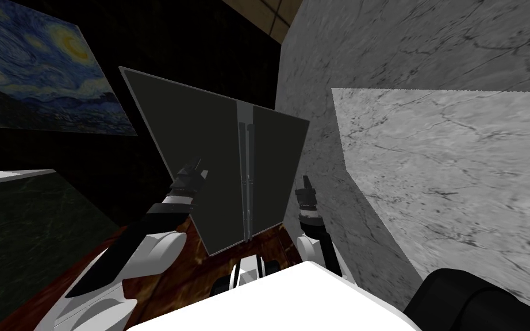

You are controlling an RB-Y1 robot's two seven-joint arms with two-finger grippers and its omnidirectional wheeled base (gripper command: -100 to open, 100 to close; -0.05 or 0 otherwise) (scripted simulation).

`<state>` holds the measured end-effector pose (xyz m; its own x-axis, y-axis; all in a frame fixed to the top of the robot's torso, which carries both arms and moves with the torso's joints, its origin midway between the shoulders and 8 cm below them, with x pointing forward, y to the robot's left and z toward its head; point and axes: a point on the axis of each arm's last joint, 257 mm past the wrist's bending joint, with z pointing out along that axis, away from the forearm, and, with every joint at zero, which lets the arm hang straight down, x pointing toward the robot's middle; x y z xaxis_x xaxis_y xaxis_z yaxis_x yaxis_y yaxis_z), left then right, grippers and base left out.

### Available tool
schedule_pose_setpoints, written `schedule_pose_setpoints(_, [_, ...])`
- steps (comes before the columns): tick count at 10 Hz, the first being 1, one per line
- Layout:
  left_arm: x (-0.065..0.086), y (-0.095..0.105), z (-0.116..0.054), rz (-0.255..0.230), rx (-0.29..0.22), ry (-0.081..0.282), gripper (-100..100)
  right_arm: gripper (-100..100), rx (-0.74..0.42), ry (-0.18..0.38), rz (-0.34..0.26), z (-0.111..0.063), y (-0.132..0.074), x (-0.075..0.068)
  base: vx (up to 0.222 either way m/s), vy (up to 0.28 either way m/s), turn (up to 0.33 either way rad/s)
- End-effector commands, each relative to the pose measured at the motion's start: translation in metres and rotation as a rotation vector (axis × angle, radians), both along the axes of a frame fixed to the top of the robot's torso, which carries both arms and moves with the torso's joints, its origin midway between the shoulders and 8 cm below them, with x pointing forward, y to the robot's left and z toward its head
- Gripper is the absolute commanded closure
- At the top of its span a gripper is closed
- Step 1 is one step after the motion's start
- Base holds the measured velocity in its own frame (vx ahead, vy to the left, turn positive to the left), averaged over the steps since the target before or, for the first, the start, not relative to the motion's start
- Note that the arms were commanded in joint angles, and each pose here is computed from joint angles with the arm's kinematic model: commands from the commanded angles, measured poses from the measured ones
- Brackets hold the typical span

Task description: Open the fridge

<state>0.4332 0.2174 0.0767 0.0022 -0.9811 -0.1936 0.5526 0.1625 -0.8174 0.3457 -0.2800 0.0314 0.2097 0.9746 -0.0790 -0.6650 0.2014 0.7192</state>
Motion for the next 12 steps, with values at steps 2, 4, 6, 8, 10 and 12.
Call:
schedule_pose_setpoints(2, [0.014, -0.012, 0.018, -0.010, 0.036, 0.011, -100, 0, 0.000, 0.000, 0.000, 0.000, 0.000, 0.000, -0.009, -0.010, 0.012])
schedule_pose_setpoints(4, [0.021, -0.019, 0.031, -0.016, 0.059, 0.013, -100, 0, 0.000, 0.000, 0.000, 0.000, 0.000, 0.000, -0.007, -0.011, 0.014])
schedule_pose_setpoints(6, [0.026, -0.025, 0.042, -0.018, 0.081, 0.014, -100, 0, 0.000, 0.000, 0.000, 0.000, 0.000, 0.000, -0.003, -0.004, 0.011])
schedule_pose_setpoints(8, [0.030, -0.031, 0.053, -0.020, 0.104, 0.014, -100, 0, 0.000, 0.000, 0.000, 0.000, 0.000, 0.000, -0.005, -0.012, 0.015])
schedule_pose_setpoints(10, [0.035, -0.035, 0.054, -0.025, 0.110, 0.036, -100, 0, 0.000, 0.000, 0.000, 0.000, 0.000, 0.000, -0.002, -0.011, 0.005])
schedule_pose_setpoints(12, [0.038, -0.044, 0.070, -0.030, 0.134, 0.027, -100, 0, 0.000, 0.000, 0.000, 0.000, 0.000, 0.000, -0.002, -0.013, 0.019])
